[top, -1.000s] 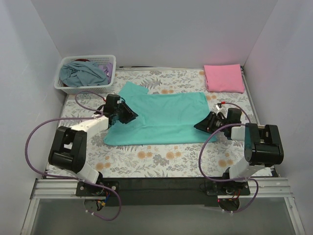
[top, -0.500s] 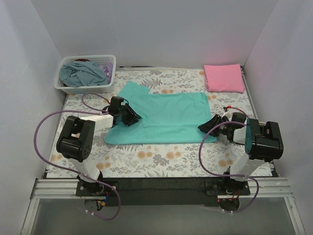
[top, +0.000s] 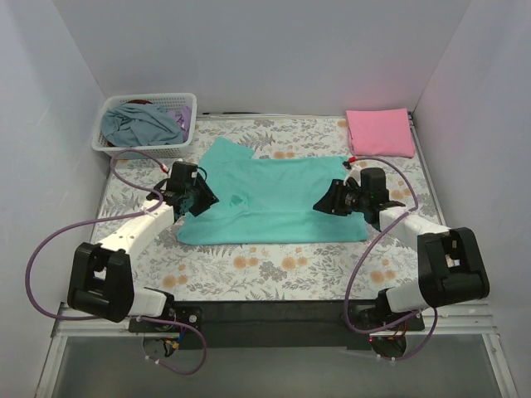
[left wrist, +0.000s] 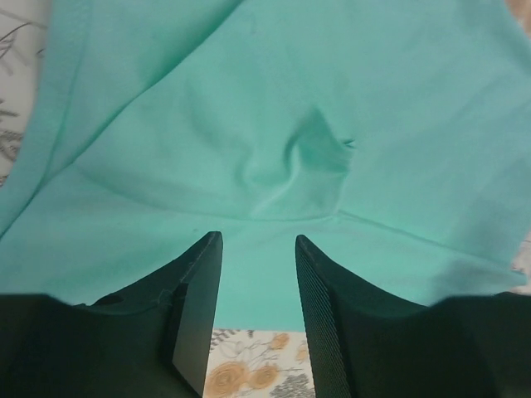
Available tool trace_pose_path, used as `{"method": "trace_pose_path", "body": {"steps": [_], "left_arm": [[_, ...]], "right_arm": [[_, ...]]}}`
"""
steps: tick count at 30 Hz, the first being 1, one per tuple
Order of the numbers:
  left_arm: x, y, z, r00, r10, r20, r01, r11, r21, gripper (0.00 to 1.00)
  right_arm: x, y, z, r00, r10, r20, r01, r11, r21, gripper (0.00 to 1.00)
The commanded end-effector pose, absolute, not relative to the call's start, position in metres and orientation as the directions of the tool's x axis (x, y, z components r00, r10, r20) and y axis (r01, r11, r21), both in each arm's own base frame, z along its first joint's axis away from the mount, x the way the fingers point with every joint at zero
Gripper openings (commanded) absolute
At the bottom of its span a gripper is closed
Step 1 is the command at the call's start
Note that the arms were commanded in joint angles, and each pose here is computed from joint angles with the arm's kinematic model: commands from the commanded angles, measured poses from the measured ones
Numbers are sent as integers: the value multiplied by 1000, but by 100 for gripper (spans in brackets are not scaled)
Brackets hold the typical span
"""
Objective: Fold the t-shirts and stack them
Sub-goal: Fold the tshirt
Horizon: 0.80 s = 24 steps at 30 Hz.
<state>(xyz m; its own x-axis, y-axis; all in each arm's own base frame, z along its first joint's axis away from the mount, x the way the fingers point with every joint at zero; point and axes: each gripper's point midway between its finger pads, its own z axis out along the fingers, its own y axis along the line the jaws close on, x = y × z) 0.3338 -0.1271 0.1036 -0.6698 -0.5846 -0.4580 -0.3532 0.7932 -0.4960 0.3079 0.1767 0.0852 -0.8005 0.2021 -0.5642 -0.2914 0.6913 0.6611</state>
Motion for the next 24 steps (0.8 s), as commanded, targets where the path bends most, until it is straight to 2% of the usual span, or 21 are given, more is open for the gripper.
{"method": "trace_pose_path", "body": {"steps": [1, 7, 14, 16, 22, 24], "left_arm": [[299, -99, 74, -736, -505, -451, -402, 862, -311, 40], [280, -96, 45, -806, -476, -353, -421, 879, -224, 41], [224, -96, 17, -877, -461, -133, -447, 886, -125, 41], [210, -104, 15, -889, -454, -64, -441, 885, -153, 41], [168, -106, 20, -869, -495, -4, -484, 852, -198, 41], [157, -107, 26, -862, -508, -4, -495, 841, -219, 40]], "right_arm": [[302, 150, 65, -815, 38, -578, -217, 905, 365, 43], [283, 142, 38, -875, -52, -481, -195, 948, 252, 45], [224, 127, 1, -957, -127, -262, -187, 958, 216, 47], [201, 121, -4, -973, -130, -190, -170, 962, 215, 48], [141, 119, -3, -996, -82, -48, -92, 951, 295, 51], [131, 124, 3, -996, -66, -60, -82, 933, 350, 52]]}}
